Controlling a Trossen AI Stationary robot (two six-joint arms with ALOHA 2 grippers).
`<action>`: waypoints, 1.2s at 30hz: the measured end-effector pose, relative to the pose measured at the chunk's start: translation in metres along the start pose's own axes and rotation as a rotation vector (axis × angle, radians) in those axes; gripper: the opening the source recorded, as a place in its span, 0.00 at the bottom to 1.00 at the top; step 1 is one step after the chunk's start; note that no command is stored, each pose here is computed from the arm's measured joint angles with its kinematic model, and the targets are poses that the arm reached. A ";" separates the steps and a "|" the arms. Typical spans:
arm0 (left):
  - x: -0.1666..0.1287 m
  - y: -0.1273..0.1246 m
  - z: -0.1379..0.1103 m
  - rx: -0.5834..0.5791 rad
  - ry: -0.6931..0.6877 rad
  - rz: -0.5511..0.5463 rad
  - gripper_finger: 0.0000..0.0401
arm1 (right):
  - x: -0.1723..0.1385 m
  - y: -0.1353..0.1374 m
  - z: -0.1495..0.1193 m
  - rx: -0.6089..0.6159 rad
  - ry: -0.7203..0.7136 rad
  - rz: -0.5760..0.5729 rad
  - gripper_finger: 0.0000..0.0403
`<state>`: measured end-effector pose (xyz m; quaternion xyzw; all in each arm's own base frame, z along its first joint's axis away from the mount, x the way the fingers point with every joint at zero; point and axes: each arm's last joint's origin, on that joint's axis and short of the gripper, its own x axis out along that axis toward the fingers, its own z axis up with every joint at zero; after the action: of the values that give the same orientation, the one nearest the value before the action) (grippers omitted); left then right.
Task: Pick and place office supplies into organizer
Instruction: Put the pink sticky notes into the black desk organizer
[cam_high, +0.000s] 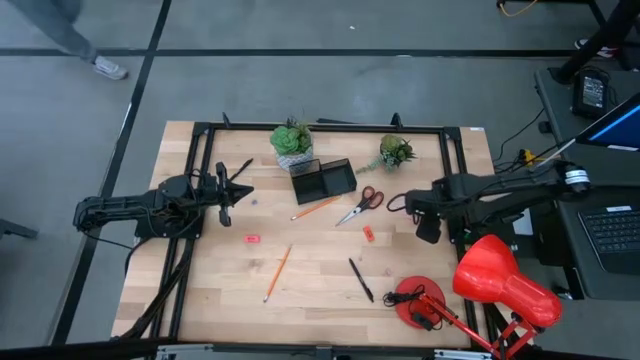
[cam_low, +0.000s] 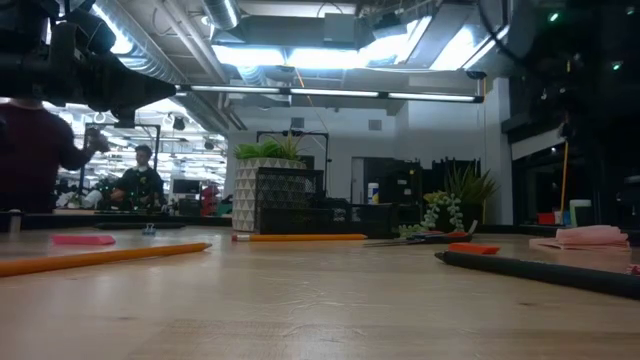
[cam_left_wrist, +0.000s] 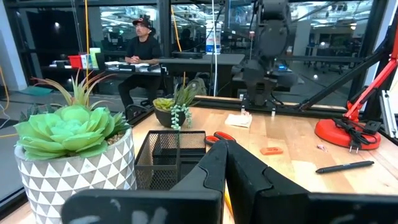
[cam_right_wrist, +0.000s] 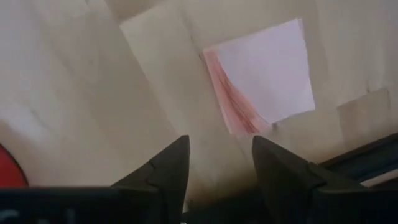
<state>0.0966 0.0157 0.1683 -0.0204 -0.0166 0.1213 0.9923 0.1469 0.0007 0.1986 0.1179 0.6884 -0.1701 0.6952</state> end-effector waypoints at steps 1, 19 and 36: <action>0.000 0.000 0.000 0.000 0.000 0.000 0.01 | 0.002 -0.001 0.002 -0.008 0.019 -0.008 0.44; 0.000 0.000 0.000 -0.002 -0.001 0.000 0.01 | 0.013 -0.025 0.018 -0.014 0.086 0.060 0.44; 0.000 0.000 0.000 -0.009 0.000 0.000 0.01 | 0.044 -0.026 0.037 -0.005 0.266 0.051 0.44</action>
<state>0.0966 0.0157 0.1683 -0.0246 -0.0173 0.1212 0.9922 0.1700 -0.0409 0.1577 0.1553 0.7717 -0.1335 0.6021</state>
